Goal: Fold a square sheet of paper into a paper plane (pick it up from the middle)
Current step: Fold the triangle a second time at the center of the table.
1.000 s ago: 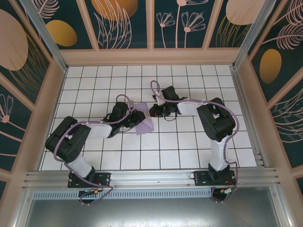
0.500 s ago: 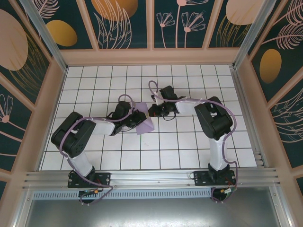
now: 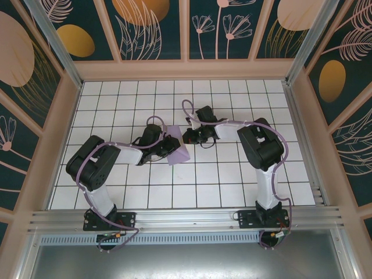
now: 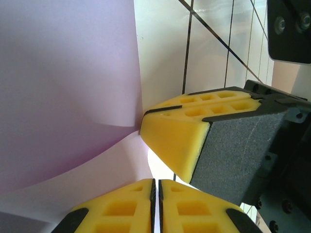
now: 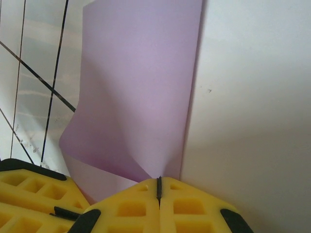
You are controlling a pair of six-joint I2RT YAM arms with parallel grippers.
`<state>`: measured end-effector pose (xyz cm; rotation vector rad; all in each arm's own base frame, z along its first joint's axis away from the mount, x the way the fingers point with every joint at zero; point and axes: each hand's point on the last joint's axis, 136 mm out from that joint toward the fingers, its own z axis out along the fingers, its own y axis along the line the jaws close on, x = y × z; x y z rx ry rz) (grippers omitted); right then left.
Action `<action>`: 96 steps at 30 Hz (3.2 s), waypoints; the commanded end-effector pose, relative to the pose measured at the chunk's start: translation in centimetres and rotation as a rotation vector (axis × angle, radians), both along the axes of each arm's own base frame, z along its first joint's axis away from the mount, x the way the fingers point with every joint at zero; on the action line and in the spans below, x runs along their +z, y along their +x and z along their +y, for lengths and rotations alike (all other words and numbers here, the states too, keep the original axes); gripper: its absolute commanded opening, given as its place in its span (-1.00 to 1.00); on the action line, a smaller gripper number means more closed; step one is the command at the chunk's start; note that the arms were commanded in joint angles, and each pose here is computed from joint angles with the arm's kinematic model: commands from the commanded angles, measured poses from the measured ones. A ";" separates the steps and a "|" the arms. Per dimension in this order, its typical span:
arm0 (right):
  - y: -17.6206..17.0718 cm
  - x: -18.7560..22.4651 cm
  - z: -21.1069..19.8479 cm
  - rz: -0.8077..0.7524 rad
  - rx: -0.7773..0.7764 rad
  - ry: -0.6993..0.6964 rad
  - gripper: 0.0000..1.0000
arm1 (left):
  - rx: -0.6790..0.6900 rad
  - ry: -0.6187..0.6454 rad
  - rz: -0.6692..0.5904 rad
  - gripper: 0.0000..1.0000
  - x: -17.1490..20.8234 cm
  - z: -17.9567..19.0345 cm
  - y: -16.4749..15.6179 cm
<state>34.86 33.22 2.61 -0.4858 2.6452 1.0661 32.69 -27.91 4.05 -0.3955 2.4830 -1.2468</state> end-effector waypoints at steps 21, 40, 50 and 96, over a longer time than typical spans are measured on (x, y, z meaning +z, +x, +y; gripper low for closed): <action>0.6 -0.1 0.0 -0.014 0.012 -0.004 -1.00 | 0.013 0.001 -0.040 -0.66 1.3 0.1 0.4; 0.6 -0.3 0.4 -0.007 0.026 -0.008 -1.00 | 0.015 0.029 0.017 -0.68 -0.9 0.1 0.2; 0.6 -0.1 0.8 -0.011 0.041 0.012 -1.00 | 0.032 0.056 0.056 -0.68 -1.9 1.0 -0.8; 0.5 -0.9 1.0 -0.007 0.049 -0.014 -1.00 | 0.020 0.041 0.085 -0.69 -2.3 0.5 -0.7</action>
